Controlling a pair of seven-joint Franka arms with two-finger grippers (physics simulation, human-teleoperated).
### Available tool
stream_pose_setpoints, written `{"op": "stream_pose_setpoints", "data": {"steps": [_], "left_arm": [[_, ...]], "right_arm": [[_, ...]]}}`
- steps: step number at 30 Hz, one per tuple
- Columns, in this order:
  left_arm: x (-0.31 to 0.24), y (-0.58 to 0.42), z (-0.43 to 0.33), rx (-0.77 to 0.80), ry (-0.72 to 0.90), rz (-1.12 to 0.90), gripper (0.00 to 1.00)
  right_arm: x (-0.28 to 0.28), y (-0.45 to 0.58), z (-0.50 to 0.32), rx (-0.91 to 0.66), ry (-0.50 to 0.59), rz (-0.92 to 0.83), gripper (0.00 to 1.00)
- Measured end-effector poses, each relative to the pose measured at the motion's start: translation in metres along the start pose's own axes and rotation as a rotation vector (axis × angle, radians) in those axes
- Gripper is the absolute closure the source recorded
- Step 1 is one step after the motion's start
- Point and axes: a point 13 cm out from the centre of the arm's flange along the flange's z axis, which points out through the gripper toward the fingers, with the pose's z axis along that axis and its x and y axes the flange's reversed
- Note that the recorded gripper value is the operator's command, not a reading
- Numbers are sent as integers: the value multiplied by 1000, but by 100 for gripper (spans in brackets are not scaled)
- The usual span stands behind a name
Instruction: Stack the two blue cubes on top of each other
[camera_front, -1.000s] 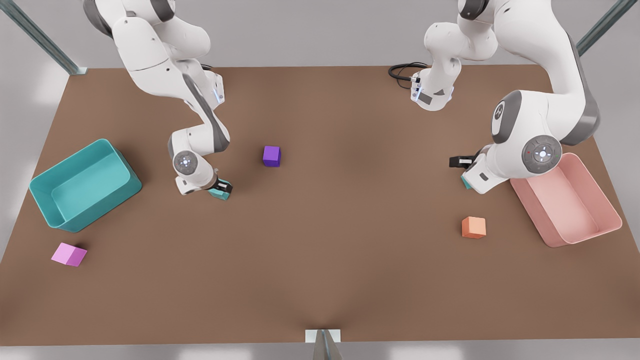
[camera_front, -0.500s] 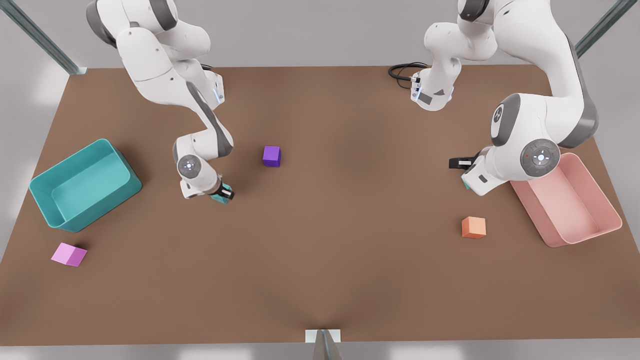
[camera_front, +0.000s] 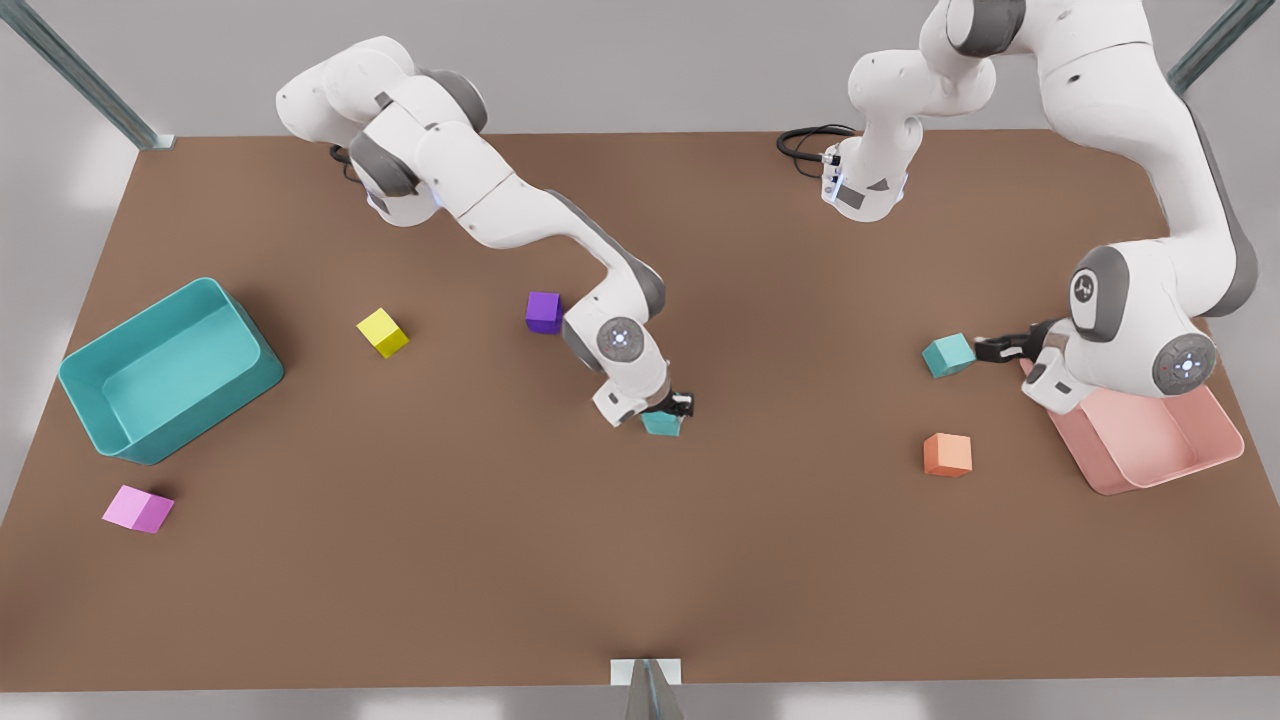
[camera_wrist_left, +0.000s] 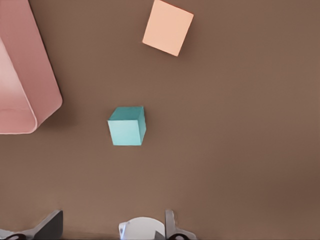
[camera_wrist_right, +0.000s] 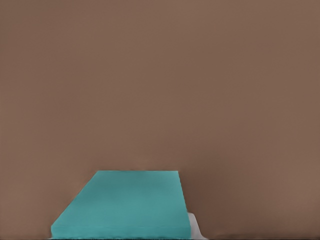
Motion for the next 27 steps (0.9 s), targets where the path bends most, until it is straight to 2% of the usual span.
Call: {"op": "stream_pose_setpoints", "data": {"steps": [5, 7, 9, 11, 13, 15, 18, 20, 27], "left_arm": [[-33, 29, 106, 82, -49, -96, 0], [-44, 21, 120, 111, -95, -116, 0], [-53, 18, 131, 129, -133, -134, 0], [-57, 17, 143, 137, -153, -149, 0], [-56, 18, 159, 141, -153, -151, 0], [-55, 19, 169, 142, -157, -149, 0], [-50, 21, 189, 140, -151, -141, 0], [-50, 26, 196, 142, -156, -135, 0], [-51, 26, 213, 132, -158, -95, 0]], "right_arm": [[-9, 8, -19, -15, -19, 67, 0], [-22, 15, -58, -34, -34, 96, 0], [-63, 1, -139, -51, -59, 157, 0], [-121, -60, -228, -24, -75, 257, 0], [-180, -176, -261, 83, -54, 388, 0], [-204, -264, -275, 209, -43, 426, 0], [-190, -298, -387, 283, -105, 363, 0], [-181, -327, -432, 312, -102, 336, 0], [-154, -343, -436, 384, 19, 161, 0]]}}
